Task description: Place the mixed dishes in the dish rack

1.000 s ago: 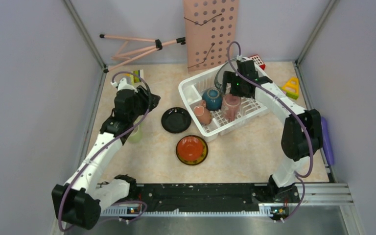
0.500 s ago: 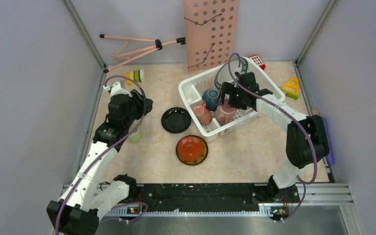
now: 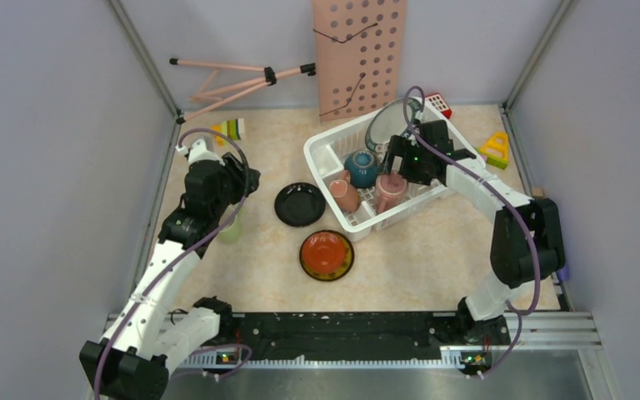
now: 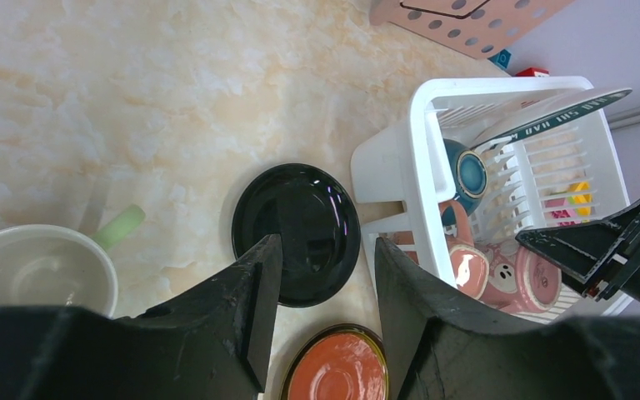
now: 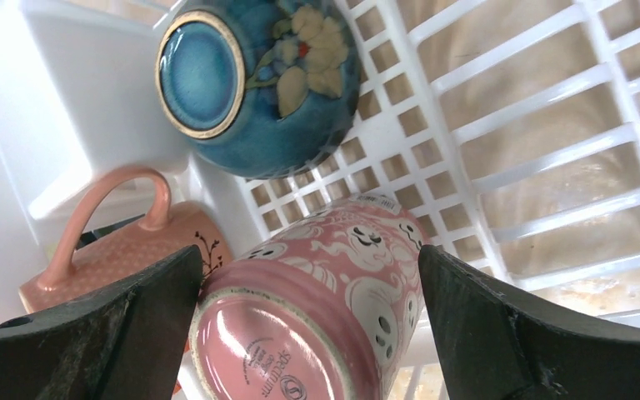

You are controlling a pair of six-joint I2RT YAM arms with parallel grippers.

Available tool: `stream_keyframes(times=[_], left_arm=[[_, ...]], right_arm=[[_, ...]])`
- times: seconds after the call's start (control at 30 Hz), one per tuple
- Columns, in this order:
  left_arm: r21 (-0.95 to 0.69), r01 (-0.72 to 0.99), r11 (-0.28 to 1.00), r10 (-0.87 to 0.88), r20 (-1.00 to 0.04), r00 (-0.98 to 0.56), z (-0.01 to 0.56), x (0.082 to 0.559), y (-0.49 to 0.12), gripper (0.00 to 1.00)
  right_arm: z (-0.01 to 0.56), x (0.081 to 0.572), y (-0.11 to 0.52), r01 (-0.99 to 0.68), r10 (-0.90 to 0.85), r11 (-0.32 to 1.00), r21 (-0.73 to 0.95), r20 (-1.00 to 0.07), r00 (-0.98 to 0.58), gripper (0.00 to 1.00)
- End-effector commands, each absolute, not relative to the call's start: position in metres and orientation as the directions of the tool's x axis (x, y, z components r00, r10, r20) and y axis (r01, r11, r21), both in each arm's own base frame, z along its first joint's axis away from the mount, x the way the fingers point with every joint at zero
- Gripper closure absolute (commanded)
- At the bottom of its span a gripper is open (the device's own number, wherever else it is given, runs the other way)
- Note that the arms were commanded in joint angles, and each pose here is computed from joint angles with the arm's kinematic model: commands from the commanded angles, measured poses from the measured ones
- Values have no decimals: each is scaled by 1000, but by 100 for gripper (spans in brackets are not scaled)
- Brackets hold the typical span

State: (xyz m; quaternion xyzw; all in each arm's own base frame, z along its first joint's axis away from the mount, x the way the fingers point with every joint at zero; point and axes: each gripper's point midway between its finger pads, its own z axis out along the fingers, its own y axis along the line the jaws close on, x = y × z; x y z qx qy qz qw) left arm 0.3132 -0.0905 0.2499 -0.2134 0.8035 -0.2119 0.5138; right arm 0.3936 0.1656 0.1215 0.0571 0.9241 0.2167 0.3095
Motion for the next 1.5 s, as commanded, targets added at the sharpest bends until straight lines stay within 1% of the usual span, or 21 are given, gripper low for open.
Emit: stream_keyframes(times=[0.0, 0.13, 0.23, 0.4, 0.53, 0.7, 0.83, 1.03, 1.2, 1.37, 1.47], left_arm=[[-560, -71, 826, -548, -767, -334, 271, 321, -91, 50], [-560, -21, 828, -531, -771, -352, 271, 324, -100, 49], [-579, 43, 814, -521, -761, -388, 268, 327, -115, 49], [-613, 128, 779, -495, -728, -473, 255, 333, -141, 52], [-630, 112, 768, -499, -699, -513, 243, 344, -149, 52], [-648, 113, 754, -503, -679, -535, 237, 353, -156, 52], [-661, 123, 741, -509, -671, -538, 238, 358, -161, 52], [-689, 110, 717, -521, -633, -573, 228, 364, -169, 52], [-718, 109, 687, -502, -577, -644, 215, 368, -183, 52], [-724, 105, 682, -495, -562, -663, 210, 372, -187, 53], [-723, 106, 683, -497, -566, -658, 210, 375, -187, 53]], right_arm=[[146, 410, 160, -44, 263, 892, 450, -595, -760, 1], [136, 415, 167, -44, 279, 875, 483, -575, -769, 2], [121, 412, 180, -59, 267, 849, 526, -522, -810, 5], [108, 396, 197, -97, 221, 817, 569, -464, -858, 7], [109, 380, 204, -123, 195, 801, 586, -449, -872, 7], [113, 374, 201, -131, 184, 804, 581, -452, -873, 7], [124, 384, 191, -118, 202, 822, 557, -479, -855, 4], [143, 399, 184, -115, 254, 803, 585, -510, -822, 2], [135, 390, 197, -126, 241, 760, 638, -456, -856, 10], [127, 376, 216, -160, 190, 745, 647, -436, -880, 10], [129, 378, 226, -173, 179, 732, 659, -431, -884, 9]])
